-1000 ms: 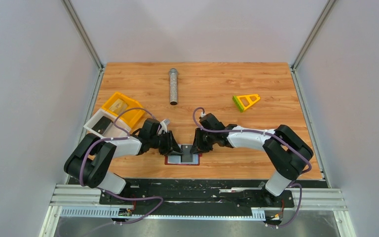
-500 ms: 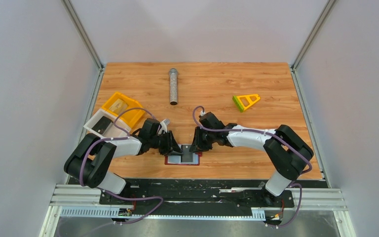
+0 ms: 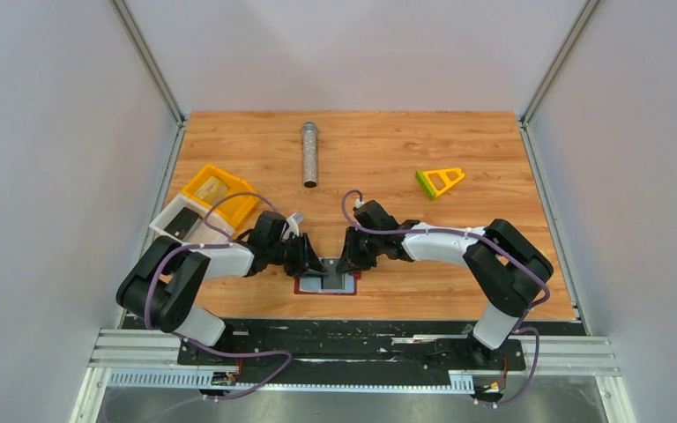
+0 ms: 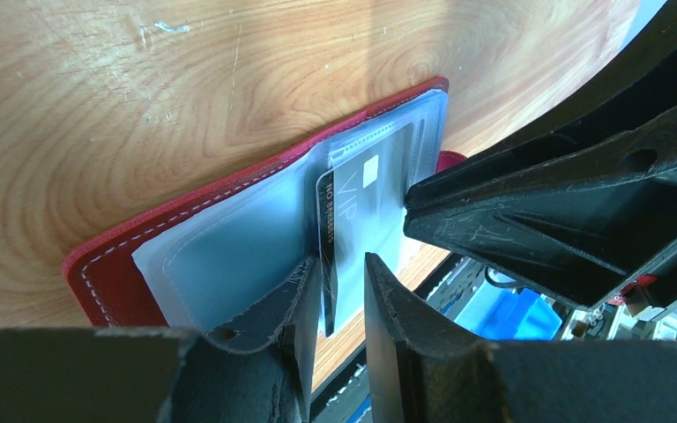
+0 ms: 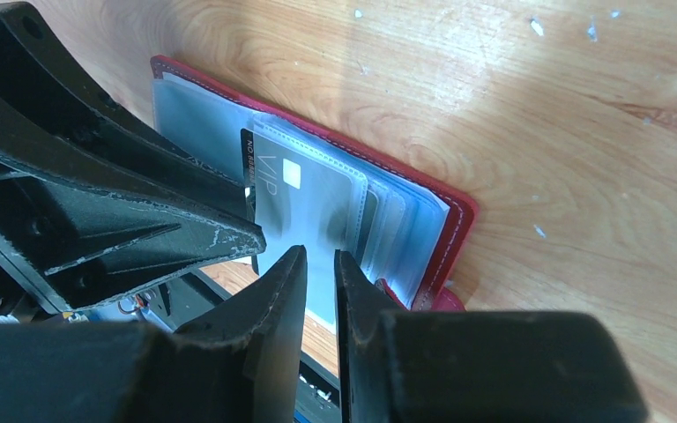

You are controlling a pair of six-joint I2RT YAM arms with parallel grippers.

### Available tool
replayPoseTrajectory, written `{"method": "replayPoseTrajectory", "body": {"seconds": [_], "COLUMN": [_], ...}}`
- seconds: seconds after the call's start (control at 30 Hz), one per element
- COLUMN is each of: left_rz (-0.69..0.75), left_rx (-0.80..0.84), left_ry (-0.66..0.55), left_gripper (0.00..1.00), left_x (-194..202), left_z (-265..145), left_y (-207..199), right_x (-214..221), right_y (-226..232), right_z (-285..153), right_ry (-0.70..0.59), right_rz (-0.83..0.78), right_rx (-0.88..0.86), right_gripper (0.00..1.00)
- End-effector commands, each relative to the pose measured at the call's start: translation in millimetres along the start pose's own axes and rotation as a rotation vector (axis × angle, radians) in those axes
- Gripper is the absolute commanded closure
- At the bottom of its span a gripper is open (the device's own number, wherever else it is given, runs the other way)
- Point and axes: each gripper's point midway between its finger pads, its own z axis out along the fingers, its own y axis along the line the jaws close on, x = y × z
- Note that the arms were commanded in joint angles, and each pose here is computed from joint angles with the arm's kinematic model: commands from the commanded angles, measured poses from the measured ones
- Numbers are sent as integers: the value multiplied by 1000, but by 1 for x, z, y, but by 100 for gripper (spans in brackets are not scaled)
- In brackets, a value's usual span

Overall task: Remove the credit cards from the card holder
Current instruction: Remove the credit card from the card holder.

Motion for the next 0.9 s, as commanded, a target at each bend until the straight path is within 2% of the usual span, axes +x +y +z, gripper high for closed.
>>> {"method": "replayPoseTrajectory", "body": {"seconds": [0.0,0.2,0.43,0.5,0.63,0.83,0.87], "left_rz": [7,-8,-56,-76,-91,-82,-77], "left_rx": [12,49,108,123,133,134,132], "left_ry": [-4,2,0,-7,-16,-26,-30], "left_gripper": [67,69,85,86,80,78,74], "left_x": [-1,-1,0,-2,-4,-6,-6], "left_z": [2,2,1,-1,-6,-9,-9], "left_y": [0,-6,-11,-9,-3,-4,-4], "right_x": [-4,-2,3,3,5,5,5], "right_y": [5,-2,-14,-18,-24,-26,-26], "right_z": [6,9,11,12,12,13,14], "right_ry": [-8,-6,-2,-3,-1,0,1], "right_rz": [-3,9,17,20,25,24,24], "right_rx": [-10,12,46,55,69,74,75], "right_gripper": [80,81,81,81,81,81,81]}}
